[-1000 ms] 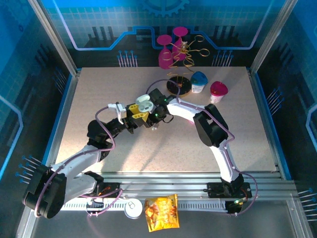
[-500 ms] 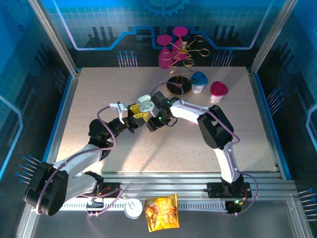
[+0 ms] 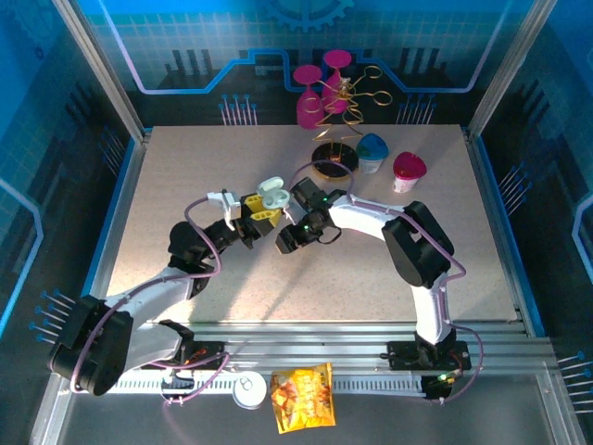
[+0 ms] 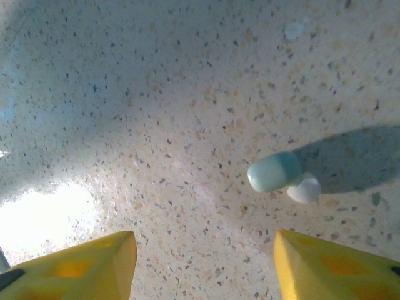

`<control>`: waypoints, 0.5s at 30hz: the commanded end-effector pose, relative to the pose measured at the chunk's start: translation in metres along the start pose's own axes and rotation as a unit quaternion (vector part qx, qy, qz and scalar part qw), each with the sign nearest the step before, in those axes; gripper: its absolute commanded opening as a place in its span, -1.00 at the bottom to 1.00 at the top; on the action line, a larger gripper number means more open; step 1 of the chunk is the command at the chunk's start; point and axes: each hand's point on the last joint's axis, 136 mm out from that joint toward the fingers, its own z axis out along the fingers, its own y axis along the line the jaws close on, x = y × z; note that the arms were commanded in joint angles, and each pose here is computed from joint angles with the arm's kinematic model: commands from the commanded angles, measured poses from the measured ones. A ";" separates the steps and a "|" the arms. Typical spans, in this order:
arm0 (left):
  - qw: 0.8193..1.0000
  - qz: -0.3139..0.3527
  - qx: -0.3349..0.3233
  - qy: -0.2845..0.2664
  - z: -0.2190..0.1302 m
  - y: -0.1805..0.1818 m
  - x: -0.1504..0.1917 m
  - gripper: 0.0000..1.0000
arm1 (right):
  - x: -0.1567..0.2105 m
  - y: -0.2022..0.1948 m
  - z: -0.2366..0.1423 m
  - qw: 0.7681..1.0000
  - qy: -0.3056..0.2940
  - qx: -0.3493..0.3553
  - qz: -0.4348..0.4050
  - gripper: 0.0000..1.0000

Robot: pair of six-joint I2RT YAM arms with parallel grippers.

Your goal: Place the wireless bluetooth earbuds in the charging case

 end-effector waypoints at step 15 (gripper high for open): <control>1.000 0.019 -0.001 -0.011 -0.004 -0.003 -0.009 -0.63 | -0.022 -0.009 0.019 1.000 -0.004 -0.020 0.002 0.13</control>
